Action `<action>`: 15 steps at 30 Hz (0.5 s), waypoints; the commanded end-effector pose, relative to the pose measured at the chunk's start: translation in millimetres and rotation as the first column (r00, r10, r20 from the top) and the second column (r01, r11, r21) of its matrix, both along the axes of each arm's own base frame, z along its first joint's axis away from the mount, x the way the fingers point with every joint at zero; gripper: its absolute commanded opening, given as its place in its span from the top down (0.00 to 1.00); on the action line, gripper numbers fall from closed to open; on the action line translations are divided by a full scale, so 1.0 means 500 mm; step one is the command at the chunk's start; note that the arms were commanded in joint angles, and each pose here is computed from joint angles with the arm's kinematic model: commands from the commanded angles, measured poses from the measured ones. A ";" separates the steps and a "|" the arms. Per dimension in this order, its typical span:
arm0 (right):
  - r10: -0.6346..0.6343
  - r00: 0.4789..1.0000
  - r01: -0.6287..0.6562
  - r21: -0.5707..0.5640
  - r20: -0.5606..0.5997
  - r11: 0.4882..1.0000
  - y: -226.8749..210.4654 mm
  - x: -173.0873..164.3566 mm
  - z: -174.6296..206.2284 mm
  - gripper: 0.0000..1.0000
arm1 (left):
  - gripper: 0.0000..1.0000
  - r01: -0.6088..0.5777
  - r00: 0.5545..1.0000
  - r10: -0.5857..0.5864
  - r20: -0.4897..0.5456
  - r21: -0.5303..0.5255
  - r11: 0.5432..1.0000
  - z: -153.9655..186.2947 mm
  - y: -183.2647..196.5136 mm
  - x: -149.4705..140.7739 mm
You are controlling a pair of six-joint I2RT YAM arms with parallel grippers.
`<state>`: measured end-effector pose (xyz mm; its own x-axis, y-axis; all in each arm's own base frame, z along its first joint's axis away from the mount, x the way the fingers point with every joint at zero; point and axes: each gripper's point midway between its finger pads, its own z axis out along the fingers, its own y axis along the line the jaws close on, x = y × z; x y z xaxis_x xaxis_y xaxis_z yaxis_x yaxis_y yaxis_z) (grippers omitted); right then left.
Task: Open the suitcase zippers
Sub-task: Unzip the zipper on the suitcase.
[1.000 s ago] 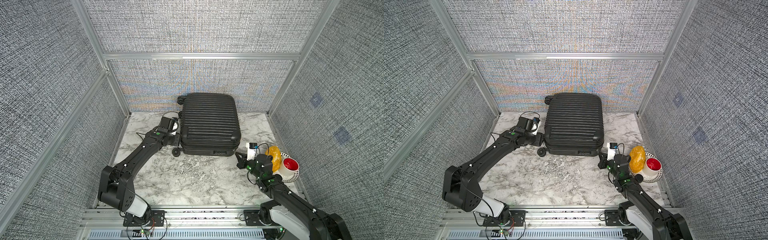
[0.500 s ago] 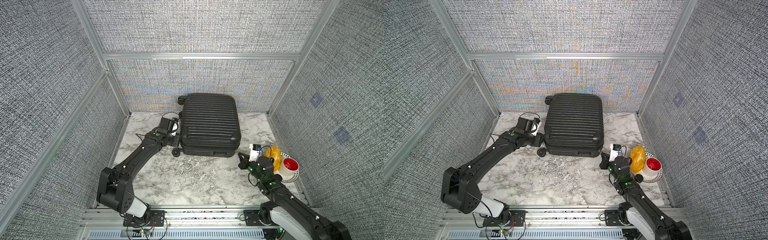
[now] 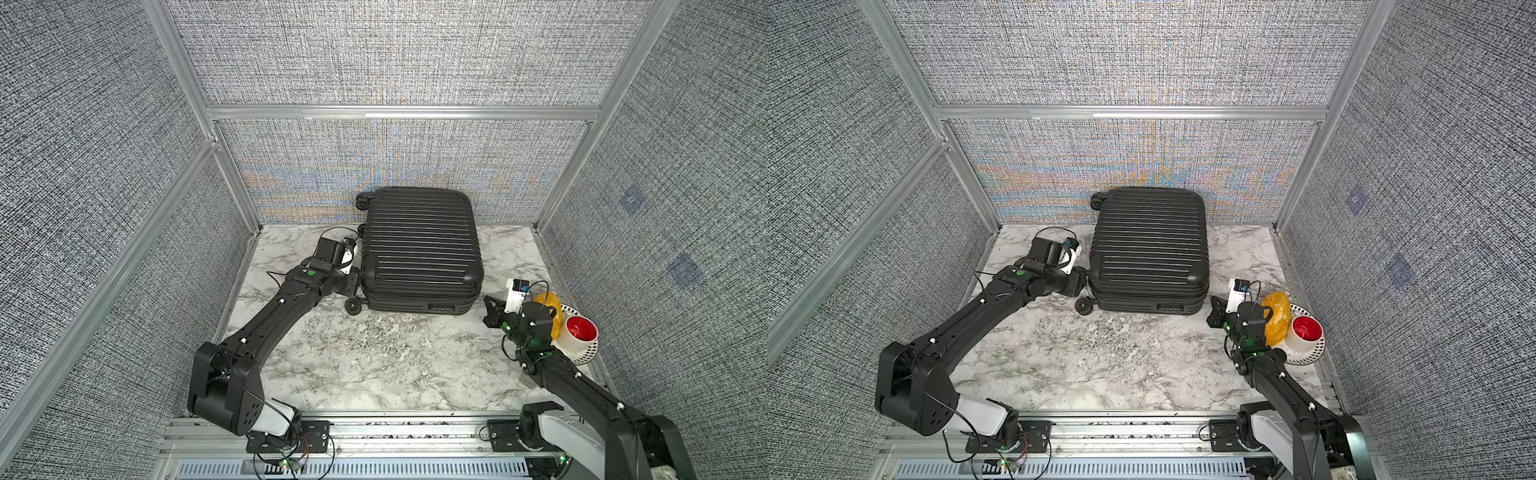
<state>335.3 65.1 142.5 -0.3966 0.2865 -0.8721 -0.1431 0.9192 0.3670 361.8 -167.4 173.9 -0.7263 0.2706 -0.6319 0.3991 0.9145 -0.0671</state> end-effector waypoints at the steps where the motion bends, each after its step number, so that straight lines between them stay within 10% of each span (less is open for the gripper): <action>1: 0.083 0.989 -0.081 -0.023 0.122 0.996 0.017 0.032 0.062 1.00 | 0.58 -0.009 1.000 0.009 0.022 -0.011 1.000 0.012 0.001 0.006; 15: 0.253 0.954 -0.253 -0.020 0.158 0.967 0.007 0.176 0.099 1.00 | 0.58 -0.002 1.000 0.002 0.019 -0.007 1.000 0.009 0.000 0.005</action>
<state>410.6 56.6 155.7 -0.4309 0.2266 -0.8735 -0.2867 0.8834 0.3706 362.0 -170.5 176.6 -0.7198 0.2672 -0.6407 0.4095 0.9087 -0.0810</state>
